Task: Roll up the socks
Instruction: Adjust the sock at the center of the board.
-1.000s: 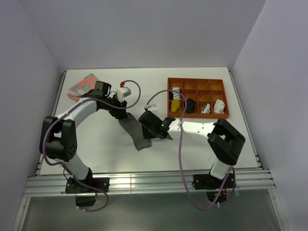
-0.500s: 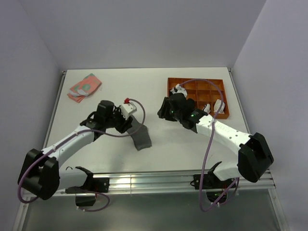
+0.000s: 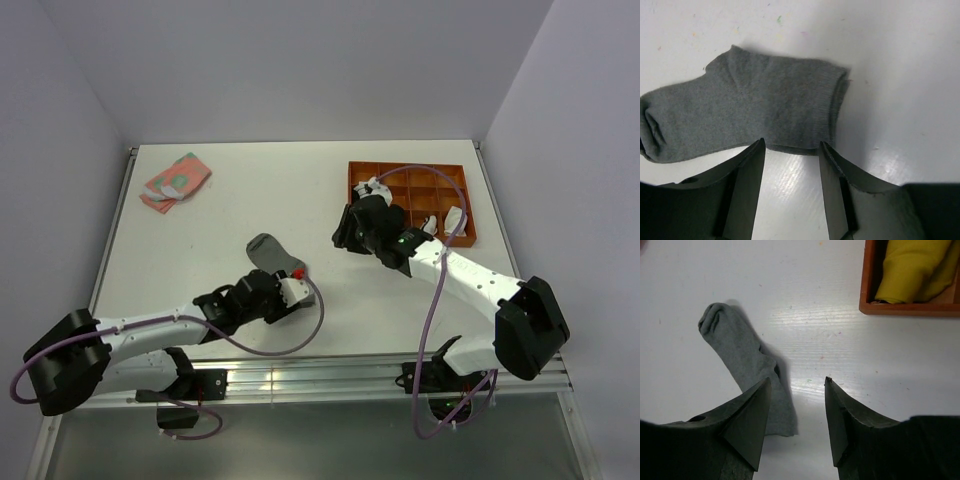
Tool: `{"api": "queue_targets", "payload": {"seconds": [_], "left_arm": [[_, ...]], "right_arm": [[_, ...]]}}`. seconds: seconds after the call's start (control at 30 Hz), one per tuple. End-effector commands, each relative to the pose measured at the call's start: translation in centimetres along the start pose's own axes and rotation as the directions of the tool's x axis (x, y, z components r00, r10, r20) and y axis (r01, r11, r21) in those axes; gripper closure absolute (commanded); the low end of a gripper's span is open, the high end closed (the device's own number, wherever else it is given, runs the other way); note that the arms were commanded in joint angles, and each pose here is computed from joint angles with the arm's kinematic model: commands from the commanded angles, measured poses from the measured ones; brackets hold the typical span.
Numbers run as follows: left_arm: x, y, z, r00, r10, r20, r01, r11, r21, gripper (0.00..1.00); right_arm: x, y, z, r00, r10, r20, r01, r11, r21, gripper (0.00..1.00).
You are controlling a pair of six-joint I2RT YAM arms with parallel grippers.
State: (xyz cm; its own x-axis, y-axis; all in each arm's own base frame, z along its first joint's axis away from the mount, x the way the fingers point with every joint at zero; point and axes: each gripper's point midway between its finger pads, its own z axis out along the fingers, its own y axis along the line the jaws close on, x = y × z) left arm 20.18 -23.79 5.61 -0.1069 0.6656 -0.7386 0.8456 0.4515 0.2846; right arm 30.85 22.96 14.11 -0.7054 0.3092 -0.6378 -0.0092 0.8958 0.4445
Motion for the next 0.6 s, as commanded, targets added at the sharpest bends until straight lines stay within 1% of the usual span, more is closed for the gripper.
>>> {"api": "queue_targets", "payload": {"seconds": [0.0,0.07,0.1,0.13,0.2,0.27,0.33,0.4,0.57], "left_arm": [[-2.8,0.1,-0.6,0.99,0.044,0.135,-0.034,0.996,-0.079,0.47],[-2.7,-0.7,-0.3,0.99,0.046,0.131,-0.039,0.998,-0.058,0.5],[-2.4,-0.5,0.1,0.994,0.046,0.102,-0.039,0.997,-0.072,0.53],[-2.6,-0.9,0.2,0.994,0.052,0.099,-0.046,0.997,-0.064,0.54],[-3.6,-1.2,0.3,0.993,0.031,0.113,-0.026,0.999,-0.046,0.53],[-3.8,-1.3,0.4,0.994,0.027,0.109,-0.023,0.999,-0.038,0.52],[-3.5,-1.7,1.1,0.995,0.048,0.085,-0.045,0.998,-0.041,0.53],[-3.2,-2.5,1.8,0.998,0.048,0.038,-0.048,0.999,-0.01,0.56],[-1.8,-4.1,2.5,0.996,0.077,-0.044,-0.075,0.996,0.044,0.57]], "right_arm": [[-0.5,-0.7,-0.4,0.999,0.013,0.034,-0.013,1.0,0.022,0.46],[-0.4,-1.0,-0.3,0.999,0.013,0.036,-0.014,1.0,0.026,0.46],[-0.5,-1.1,-0.4,0.999,0.015,0.04,-0.016,0.999,0.03,0.46],[-0.4,-1.2,-0.4,0.999,0.014,0.04,-0.015,0.999,0.035,0.46],[-0.5,-1.3,-0.5,0.999,0.012,0.044,-0.014,0.999,0.041,0.46],[-0.4,-1.4,-0.5,0.999,0.011,0.041,-0.013,0.999,0.042,0.46],[-0.5,-1.4,-0.7,0.999,0.01,0.044,-0.012,0.999,0.044,0.46],[-0.5,-1.6,-0.8,0.999,0.008,0.045,-0.01,0.999,0.049,0.46],[-0.4,-1.8,-1.0,0.999,0.001,0.045,-0.004,0.998,0.056,0.46]]}}
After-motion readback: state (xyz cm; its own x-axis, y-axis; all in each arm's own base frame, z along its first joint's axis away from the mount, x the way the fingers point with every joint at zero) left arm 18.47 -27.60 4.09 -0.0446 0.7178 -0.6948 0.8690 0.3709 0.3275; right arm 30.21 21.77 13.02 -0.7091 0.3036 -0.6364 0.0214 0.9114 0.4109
